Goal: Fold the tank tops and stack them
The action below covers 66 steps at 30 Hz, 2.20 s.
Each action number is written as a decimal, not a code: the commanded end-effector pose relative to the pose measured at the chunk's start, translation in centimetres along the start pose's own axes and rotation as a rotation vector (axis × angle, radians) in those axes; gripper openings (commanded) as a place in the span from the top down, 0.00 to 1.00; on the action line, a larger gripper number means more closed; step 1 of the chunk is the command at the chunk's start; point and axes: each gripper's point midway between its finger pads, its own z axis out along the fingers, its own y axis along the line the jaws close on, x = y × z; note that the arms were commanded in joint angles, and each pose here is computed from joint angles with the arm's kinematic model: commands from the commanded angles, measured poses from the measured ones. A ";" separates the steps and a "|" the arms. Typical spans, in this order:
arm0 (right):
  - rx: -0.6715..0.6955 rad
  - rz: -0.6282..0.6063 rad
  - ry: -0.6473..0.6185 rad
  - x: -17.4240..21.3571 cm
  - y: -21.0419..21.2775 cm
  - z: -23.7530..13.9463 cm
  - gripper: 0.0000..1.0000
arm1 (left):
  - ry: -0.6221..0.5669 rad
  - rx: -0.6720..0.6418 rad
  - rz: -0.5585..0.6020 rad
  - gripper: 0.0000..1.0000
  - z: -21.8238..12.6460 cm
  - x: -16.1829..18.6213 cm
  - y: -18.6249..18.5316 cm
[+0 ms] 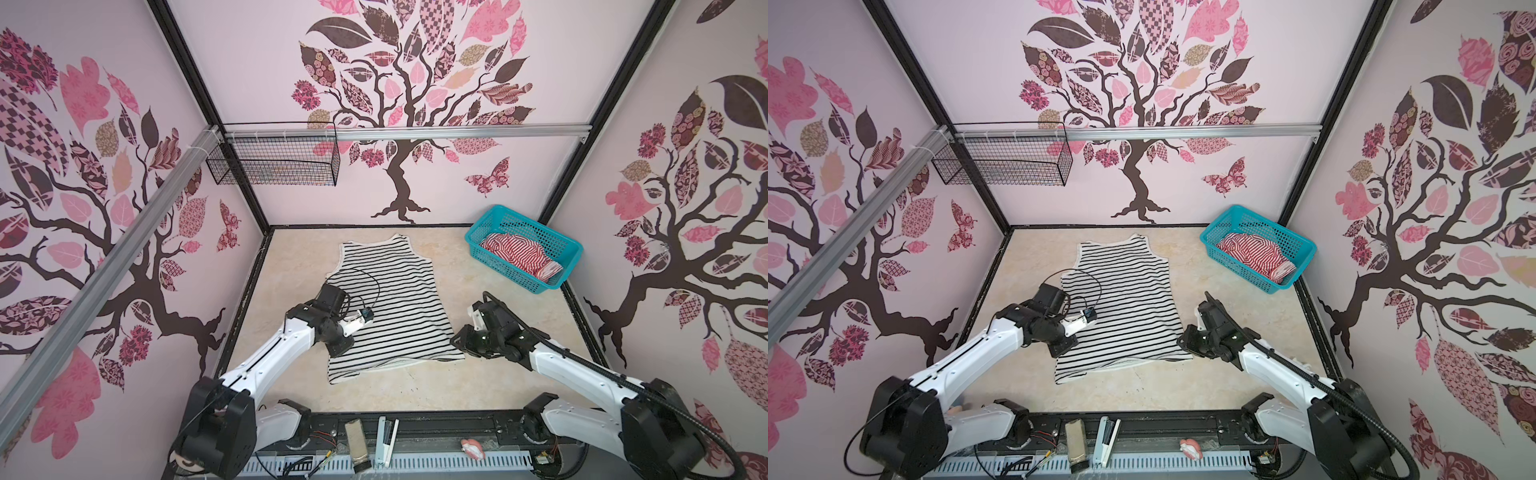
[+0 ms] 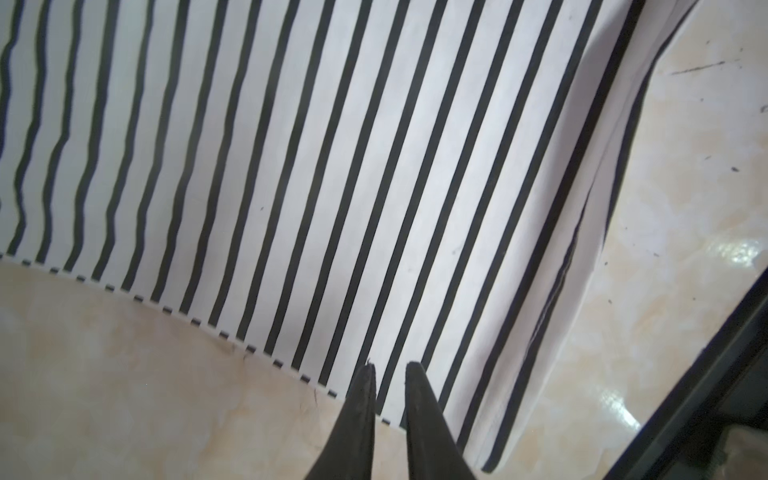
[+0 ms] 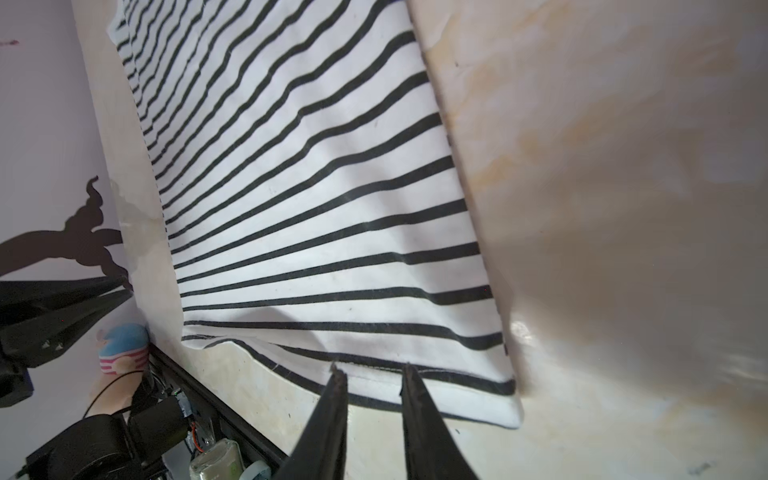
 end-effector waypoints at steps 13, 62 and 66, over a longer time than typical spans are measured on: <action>-0.033 -0.056 0.060 1.7 4.2 4.0 0.72 | 0.060 0.096 0.137 0.82 5.0 -6.6 -4.3; -0.123 -0.068 0.068 3.4 9.5 3.6 0.52 | -0.007 -0.260 -0.268 0.76 5.3 -11.7 18.6; -0.122 -0.126 0.116 4.4 12.2 5.6 0.53 | 0.009 -0.227 -0.341 0.76 7.0 -11.7 21.9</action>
